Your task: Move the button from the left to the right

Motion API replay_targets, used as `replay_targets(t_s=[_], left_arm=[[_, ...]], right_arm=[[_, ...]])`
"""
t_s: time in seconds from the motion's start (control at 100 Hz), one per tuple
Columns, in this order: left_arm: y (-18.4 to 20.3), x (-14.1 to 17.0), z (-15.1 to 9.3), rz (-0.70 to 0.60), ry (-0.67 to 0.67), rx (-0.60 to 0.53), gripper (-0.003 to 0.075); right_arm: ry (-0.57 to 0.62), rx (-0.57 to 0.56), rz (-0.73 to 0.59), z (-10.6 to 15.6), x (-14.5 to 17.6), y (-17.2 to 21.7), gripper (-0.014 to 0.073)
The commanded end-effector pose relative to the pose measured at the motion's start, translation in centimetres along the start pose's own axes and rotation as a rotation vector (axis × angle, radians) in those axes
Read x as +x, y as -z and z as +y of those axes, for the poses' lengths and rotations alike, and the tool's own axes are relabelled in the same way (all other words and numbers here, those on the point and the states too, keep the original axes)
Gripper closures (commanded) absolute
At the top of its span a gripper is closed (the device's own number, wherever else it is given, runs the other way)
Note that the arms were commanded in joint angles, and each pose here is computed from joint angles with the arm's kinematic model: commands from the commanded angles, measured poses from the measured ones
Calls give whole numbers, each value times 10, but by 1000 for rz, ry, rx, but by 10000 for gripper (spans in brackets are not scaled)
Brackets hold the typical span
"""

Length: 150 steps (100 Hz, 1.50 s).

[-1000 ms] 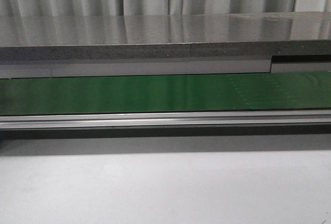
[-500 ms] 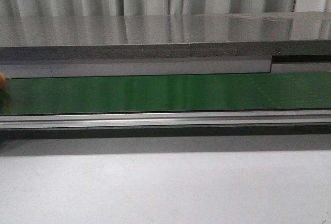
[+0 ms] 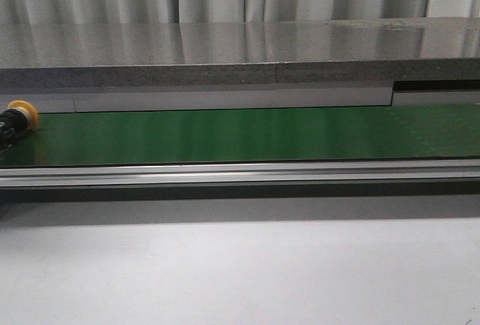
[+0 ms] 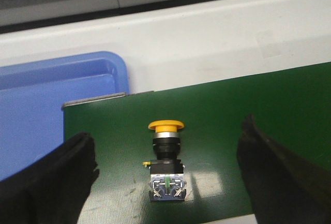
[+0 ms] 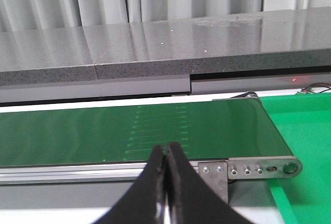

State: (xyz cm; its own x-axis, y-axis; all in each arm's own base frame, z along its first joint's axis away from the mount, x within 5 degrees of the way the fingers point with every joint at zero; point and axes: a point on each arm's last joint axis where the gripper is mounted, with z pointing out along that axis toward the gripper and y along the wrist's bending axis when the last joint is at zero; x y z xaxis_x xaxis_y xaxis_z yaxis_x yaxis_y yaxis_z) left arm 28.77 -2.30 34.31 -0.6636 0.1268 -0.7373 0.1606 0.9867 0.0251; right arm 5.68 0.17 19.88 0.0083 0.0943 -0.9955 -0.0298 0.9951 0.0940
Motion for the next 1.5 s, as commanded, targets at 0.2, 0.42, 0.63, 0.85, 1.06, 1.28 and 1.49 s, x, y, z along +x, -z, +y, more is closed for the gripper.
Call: replay_targets(t_s=[0.2, 0.42, 0.63, 0.85, 1.06, 1.28, 1.49], left_arm=[[54, 39, -15, -365, -22, -9, 174], [75, 89, -16, -544, -16, -40, 174], [101, 126, -18, -688, -15, -55, 174], [122, 147, -21, -704, -20, -45, 174], [122, 153, -21, -675, -22, -39, 225], [122, 153, -21, -675, -22, -39, 553], [122, 153, -21, -675, -22, -39, 740]], right_arm=[[14, -9, -110, 1, -13, 3, 663], [14, -9, -110, 1, -13, 3, 663], [14, -9, -110, 1, -13, 3, 663], [14, -9, -110, 1, -13, 3, 663], [14, -9, -110, 1, -13, 3, 663], [14, -9, -110, 1, -13, 3, 663], [14, -9, -110, 1, -13, 3, 663]])
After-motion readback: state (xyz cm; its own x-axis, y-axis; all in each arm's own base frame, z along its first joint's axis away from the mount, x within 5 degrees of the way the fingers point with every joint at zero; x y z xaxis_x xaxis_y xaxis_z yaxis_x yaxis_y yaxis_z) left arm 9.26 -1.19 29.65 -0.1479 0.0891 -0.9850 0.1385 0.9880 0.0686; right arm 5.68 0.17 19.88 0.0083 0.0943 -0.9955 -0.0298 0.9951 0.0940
